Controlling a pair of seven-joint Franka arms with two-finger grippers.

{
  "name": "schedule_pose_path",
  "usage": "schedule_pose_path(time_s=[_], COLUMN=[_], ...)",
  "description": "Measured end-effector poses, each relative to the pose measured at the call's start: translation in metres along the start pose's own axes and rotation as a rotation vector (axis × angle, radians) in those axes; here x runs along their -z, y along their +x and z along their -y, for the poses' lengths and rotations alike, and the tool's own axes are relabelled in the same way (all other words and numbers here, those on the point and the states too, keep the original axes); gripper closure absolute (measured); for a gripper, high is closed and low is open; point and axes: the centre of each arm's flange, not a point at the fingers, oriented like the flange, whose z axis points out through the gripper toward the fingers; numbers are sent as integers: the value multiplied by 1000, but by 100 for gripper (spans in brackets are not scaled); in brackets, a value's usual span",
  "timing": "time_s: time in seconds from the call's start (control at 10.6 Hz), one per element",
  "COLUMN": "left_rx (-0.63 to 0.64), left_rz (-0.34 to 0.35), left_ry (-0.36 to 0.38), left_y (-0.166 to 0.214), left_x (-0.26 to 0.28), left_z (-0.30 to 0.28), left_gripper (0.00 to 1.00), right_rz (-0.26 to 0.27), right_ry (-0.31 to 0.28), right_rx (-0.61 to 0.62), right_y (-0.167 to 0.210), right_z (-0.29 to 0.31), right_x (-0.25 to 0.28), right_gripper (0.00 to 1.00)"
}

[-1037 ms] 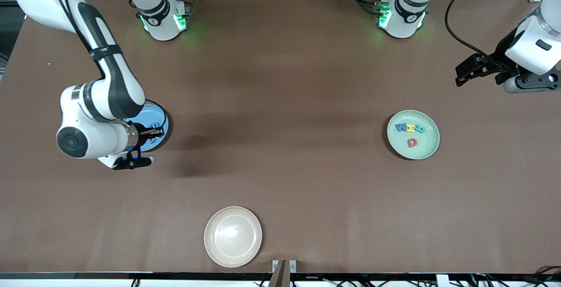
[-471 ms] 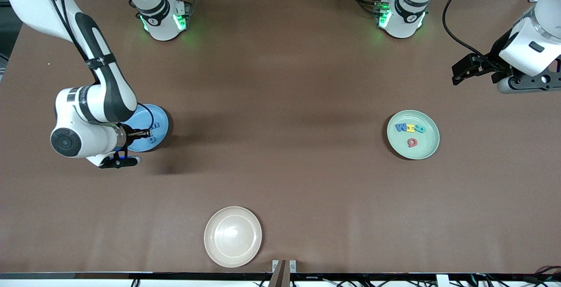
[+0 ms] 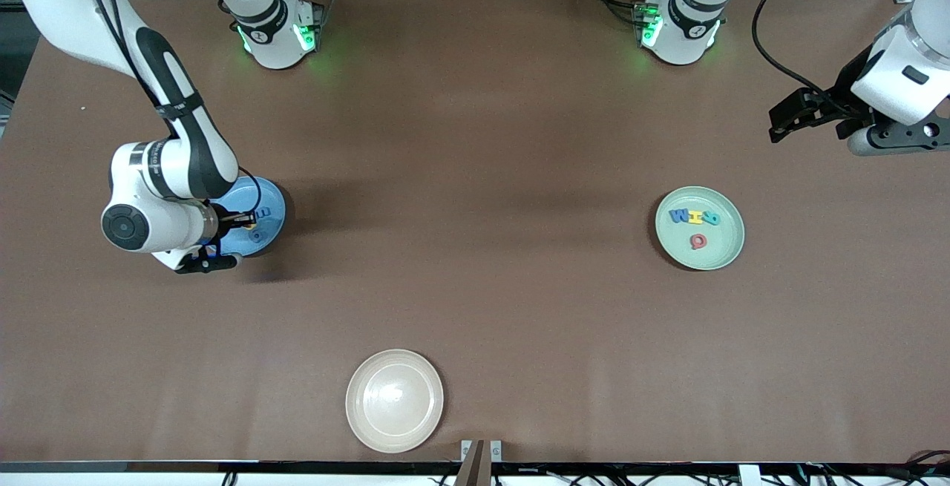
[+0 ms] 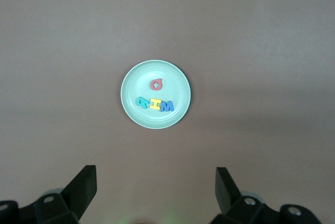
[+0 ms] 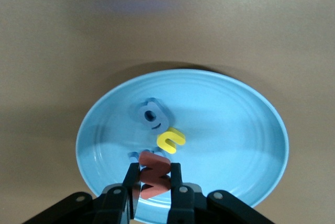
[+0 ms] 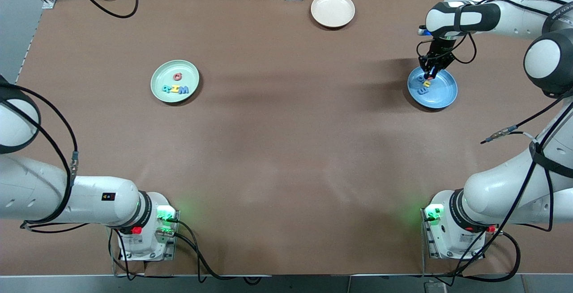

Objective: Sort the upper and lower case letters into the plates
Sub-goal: 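Open the right gripper to drop the pink m on the blue plate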

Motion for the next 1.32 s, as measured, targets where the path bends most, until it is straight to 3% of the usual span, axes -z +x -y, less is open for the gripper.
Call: schedule_pose_path(time_s=[0.09, 0.28, 0.47, 0.57, 0.75, 0.94, 1.32], left_rx=[0, 0, 0, 0, 0, 0, -1], left_rz=[0, 0, 0, 0, -2, -3, -3], left_ry=[0, 0, 0, 0, 0, 0, 0], left_y=[0, 0, 0, 0, 0, 0, 0], left_x=[0, 0, 0, 0, 1, 1, 1], left_z=[0, 0, 0, 0, 0, 0, -1], left_gripper=[0, 0, 0, 0, 0, 0, 0], right_rz=[-3, -25, -46, -54, -82, -159, -267], right_ry=[-1, -5, -10, -14, -26, -43, -73], right_rx=[-3, -6, -12, -14, 0, 25, 14], right_y=[-1, -1, 3, 4, 3, -5, -40], right_z=[-2, -3, -6, -7, 5, 25, 28], right_x=[2, 17, 61, 91, 155, 213, 277], right_gripper=[64, 35, 8, 0, 0, 0, 0])
